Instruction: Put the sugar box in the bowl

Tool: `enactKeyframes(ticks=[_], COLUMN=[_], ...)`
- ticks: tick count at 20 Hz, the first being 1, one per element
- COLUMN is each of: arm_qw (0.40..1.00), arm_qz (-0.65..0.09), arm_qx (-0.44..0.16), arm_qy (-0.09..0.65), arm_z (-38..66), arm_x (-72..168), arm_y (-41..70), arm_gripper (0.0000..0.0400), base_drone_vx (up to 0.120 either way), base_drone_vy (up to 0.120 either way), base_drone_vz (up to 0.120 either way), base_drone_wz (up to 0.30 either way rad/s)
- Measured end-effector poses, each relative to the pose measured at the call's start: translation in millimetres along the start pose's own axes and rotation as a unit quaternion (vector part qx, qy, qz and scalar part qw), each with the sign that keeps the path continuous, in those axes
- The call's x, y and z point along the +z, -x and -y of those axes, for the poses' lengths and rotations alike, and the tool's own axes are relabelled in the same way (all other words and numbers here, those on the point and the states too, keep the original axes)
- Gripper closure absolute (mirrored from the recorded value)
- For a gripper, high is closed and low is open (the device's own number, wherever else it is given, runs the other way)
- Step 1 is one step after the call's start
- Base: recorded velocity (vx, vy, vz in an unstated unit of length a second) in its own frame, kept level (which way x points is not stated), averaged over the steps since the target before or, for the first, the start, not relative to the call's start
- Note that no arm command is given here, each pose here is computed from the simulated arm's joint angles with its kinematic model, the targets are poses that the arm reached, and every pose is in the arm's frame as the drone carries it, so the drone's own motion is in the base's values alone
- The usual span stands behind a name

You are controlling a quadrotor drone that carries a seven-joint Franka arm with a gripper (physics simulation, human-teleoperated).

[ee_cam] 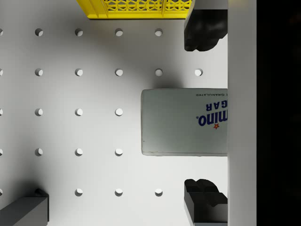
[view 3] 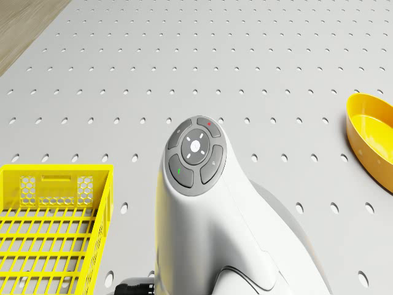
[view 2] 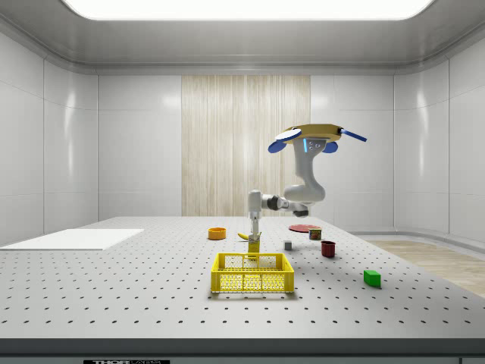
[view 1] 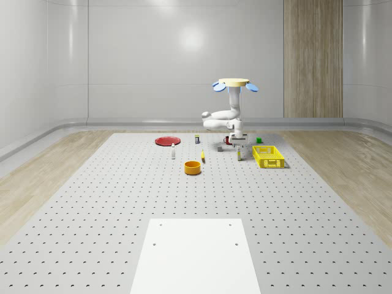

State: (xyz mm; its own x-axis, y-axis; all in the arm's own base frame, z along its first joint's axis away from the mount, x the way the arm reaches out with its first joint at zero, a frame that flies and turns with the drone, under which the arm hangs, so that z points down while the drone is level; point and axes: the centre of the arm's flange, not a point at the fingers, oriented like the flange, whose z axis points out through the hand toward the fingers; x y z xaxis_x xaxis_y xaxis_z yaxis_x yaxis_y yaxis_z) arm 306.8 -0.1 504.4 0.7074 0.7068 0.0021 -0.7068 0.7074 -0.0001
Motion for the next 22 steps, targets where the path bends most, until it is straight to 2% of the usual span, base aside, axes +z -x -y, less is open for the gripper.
enactKeyframes(ticks=[7,8,9,11,14,18,22], arm_qw=[1.0,1.0,1.0,1.0,1.0,1.0,1.0], arm_qz=[0.0,0.0,0.0,0.0,0.0,-0.002,-0.003], arm_qx=[0.0,0.0,0.0,0.0,0.0,0.002,-0.001], arm_qy=[0.0,0.0,0.0,0.0,0.0,0.001,0.002], arm_z=[0.0,0.0,0.0,0.0,-0.1,-0.2,-0.3], arm_x=[14.2,15.0,15.7,16.6,17.5,15.0,2.1], arm_y=[-0.1,-0.1,-0.1,-0.1,-0.1,-0.4,-0.5], arm_gripper=[0.0,0.0024,0.0085,0.0169,0.0235,0.0235,0.0235], base_drone_vx=[0.017,0.0,0.0,0.0,0.0,0.0,0.0], base_drone_vy=[0.0,0.0,0.0,0.0,0.0,0.0,0.0], base_drone_vz=[0.0,0.0,0.0,0.0,0.0,0.0,0.01], base_drone_wz=[0.0,0.0,0.0,0.0,0.0,0.0,0.0])
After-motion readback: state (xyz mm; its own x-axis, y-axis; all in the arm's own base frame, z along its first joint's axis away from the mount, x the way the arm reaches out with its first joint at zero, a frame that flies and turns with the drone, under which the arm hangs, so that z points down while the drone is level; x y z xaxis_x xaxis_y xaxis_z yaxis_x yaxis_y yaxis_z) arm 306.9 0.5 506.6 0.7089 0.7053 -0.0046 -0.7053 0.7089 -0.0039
